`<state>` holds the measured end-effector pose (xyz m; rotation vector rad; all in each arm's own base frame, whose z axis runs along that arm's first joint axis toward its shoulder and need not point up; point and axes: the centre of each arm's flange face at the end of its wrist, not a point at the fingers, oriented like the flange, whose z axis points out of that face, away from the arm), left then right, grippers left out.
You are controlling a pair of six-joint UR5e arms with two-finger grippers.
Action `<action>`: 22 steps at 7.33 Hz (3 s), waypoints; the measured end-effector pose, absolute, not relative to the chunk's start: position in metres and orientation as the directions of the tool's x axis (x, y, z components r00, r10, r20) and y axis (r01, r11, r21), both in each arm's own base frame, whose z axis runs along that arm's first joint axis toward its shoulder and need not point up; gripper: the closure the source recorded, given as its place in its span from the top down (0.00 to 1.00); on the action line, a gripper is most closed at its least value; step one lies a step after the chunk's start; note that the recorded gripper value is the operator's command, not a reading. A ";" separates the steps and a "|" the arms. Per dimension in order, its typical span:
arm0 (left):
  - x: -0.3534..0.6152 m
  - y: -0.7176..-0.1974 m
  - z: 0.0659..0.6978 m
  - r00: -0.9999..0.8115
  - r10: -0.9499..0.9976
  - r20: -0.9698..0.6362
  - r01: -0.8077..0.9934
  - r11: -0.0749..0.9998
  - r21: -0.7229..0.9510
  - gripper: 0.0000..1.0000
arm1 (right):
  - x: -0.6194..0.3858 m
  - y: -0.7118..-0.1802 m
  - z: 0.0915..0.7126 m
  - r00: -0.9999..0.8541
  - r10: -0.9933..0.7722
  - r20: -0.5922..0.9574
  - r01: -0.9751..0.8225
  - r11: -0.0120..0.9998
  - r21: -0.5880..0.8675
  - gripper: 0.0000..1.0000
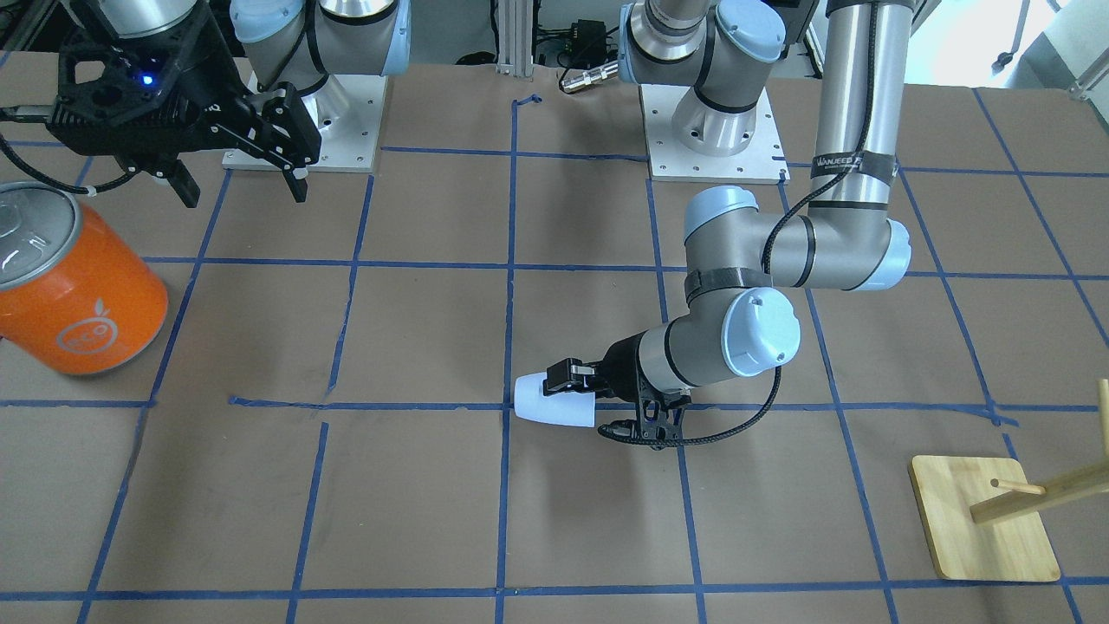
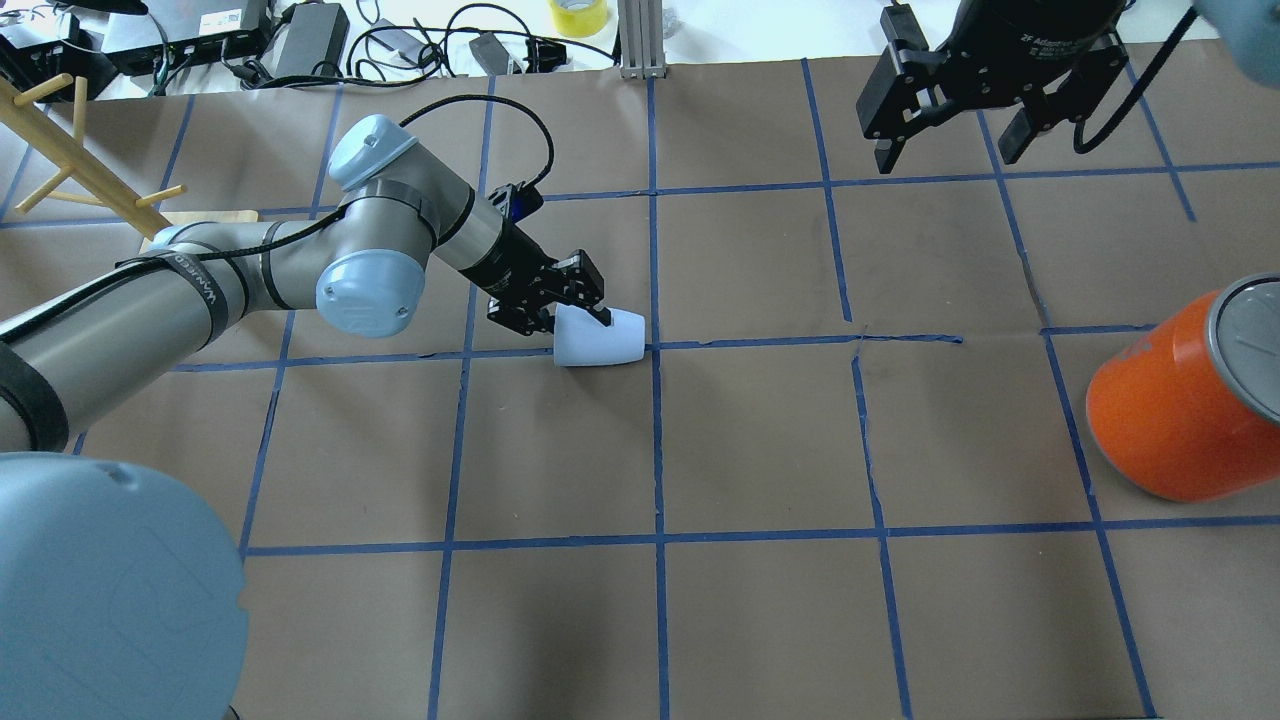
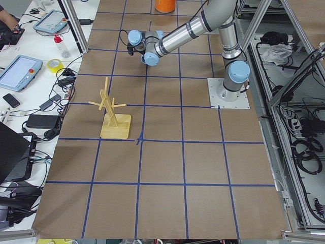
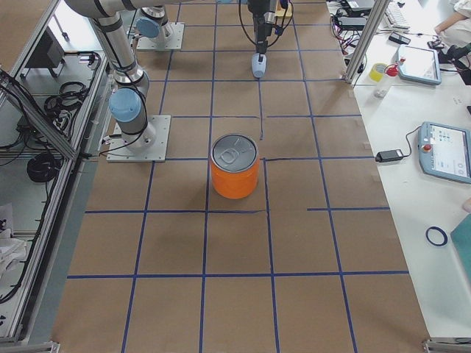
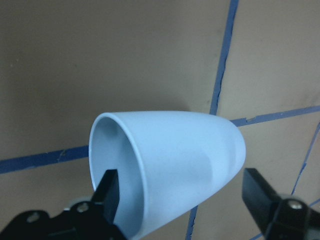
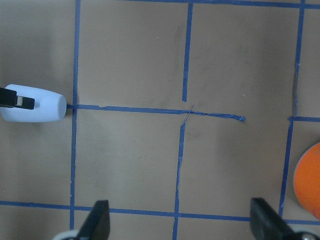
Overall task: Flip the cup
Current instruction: 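Grip the cup's rim with the left gripper and lift it, then rotate the cup upright with the left gripper and carry it toward the wooden stand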
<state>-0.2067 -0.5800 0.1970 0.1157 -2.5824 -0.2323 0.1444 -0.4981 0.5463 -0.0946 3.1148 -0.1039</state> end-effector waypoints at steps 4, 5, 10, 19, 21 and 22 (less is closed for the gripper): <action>-0.205 -0.602 0.223 -0.854 -0.232 0.465 -0.151 0.967 0.206 0.00 | 0.143 -0.498 0.547 -0.998 -0.058 -0.016 -0.056 0.996 -0.074 1.00; -0.202 -0.611 0.237 -0.865 -0.262 0.428 -0.191 0.961 0.202 0.00 | 0.143 -0.498 0.547 -0.998 -0.059 -0.015 -0.058 0.996 -0.074 1.00; -0.169 -0.647 0.323 -0.968 -0.208 0.144 -0.212 0.977 -0.017 0.00 | 0.143 -0.498 0.547 -0.998 -0.063 -0.012 -0.062 0.995 -0.074 1.00; -0.061 -0.689 0.270 -0.987 -0.153 -0.056 -0.147 0.984 -0.106 0.85 | 0.143 -0.498 0.547 -0.998 -0.065 -0.012 -0.064 0.995 -0.073 1.00; -0.061 -0.687 0.270 -0.986 -0.156 -0.058 -0.149 0.984 -0.101 1.00 | 0.143 -0.498 0.547 -0.998 -0.065 -0.012 -0.064 0.995 -0.073 1.00; -0.061 -0.685 0.275 -0.986 -0.156 -0.059 -0.150 0.984 -0.099 1.00 | 0.143 -0.498 0.546 -0.998 -0.065 -0.012 -0.064 0.995 -0.072 1.00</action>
